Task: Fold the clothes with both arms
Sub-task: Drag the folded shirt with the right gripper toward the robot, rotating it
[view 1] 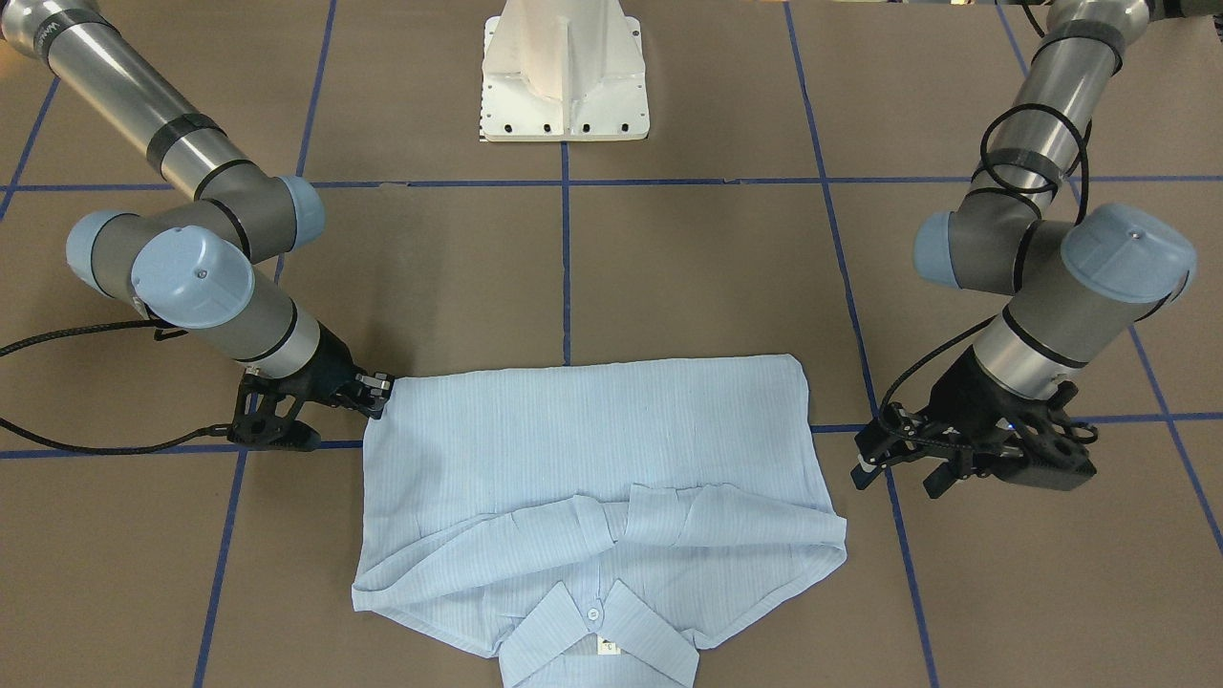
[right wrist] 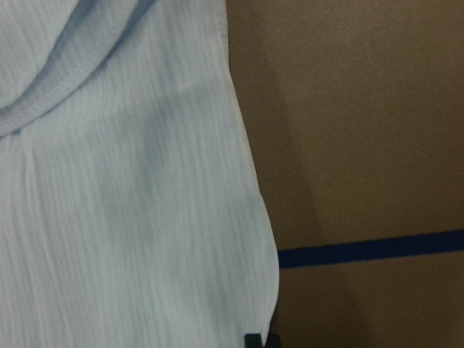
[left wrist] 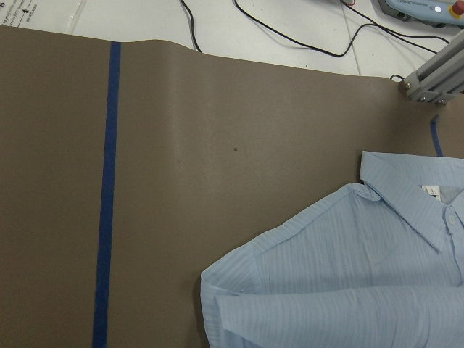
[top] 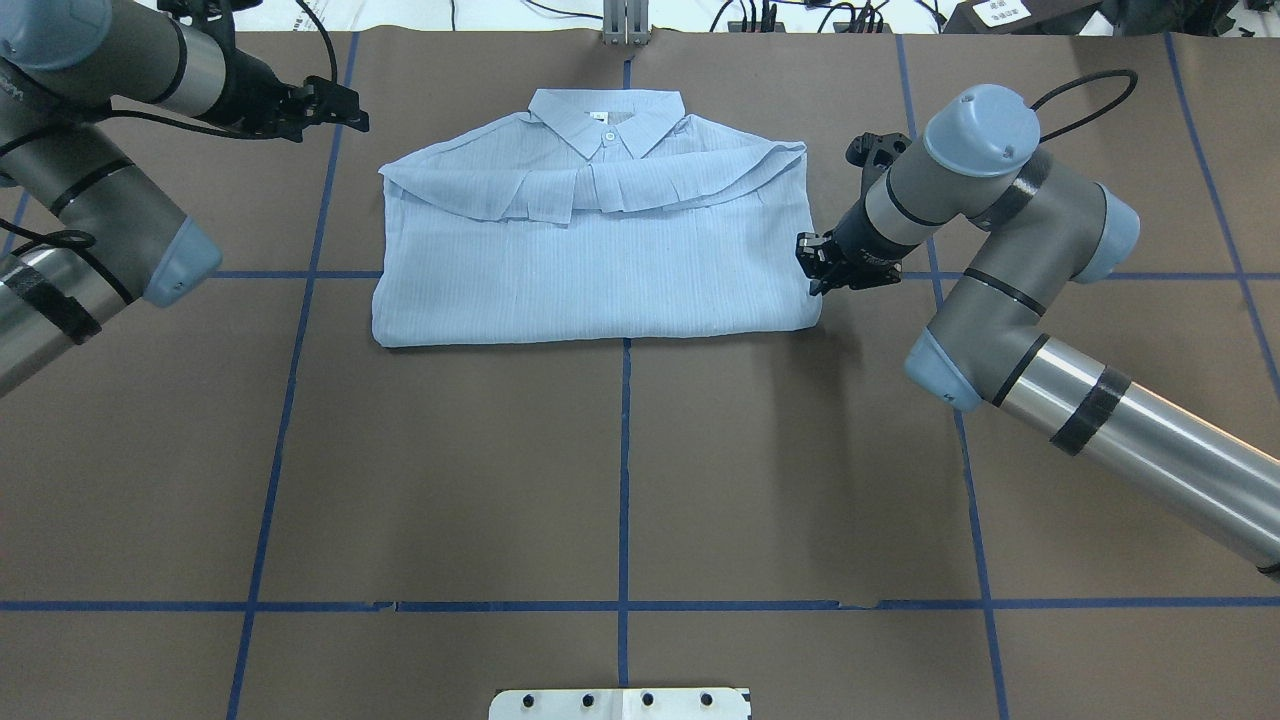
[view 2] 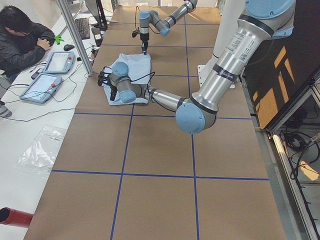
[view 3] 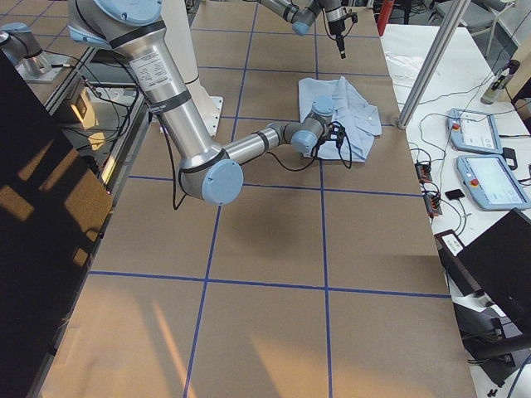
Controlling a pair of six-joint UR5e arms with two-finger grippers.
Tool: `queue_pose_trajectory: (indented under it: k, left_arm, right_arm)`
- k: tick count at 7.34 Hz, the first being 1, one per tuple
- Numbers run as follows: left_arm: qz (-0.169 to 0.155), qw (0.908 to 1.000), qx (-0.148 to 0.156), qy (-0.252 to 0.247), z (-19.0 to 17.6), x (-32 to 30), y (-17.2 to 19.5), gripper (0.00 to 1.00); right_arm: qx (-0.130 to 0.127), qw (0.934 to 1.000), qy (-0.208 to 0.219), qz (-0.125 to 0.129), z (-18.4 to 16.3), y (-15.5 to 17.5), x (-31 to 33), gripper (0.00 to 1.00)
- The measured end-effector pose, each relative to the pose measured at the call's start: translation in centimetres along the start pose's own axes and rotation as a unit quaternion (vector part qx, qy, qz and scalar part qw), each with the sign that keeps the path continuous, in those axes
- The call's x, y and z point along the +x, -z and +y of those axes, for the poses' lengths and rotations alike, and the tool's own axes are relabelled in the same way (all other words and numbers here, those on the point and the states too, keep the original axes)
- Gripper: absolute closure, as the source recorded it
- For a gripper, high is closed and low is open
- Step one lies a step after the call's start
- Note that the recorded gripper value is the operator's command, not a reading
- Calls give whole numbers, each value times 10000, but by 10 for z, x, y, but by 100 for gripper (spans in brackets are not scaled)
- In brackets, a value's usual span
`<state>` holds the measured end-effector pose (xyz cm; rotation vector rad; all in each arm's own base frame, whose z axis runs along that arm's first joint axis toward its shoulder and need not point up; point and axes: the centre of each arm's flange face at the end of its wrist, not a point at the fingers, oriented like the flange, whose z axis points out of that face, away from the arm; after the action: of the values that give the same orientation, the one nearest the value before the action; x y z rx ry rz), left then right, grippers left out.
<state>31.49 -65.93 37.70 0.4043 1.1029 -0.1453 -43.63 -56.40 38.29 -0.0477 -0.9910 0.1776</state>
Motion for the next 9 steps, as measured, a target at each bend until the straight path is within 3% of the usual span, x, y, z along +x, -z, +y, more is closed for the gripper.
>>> queue_pose_trajectory:
  k: [3, 6, 8, 9]
  left_arm:
    - [27, 10000, 27, -13, 2, -1, 6, 5]
    - [42, 10000, 31, -15, 13, -9, 15, 5]
    - [91, 9999, 25, 105, 16, -5, 15, 5]
    - [117, 9998, 23, 136, 18, -3, 15, 5]
  right_arm:
    - [-301, 9974, 440, -479, 42, 25, 73, 100]
    - [-500, 9939, 648, -740, 120, 80, 133, 100]
    - [-1086, 9863, 934, -821, 205, 96, 136, 100]
    - [-1499, 9787, 1096, -872, 250, 91, 120, 100]
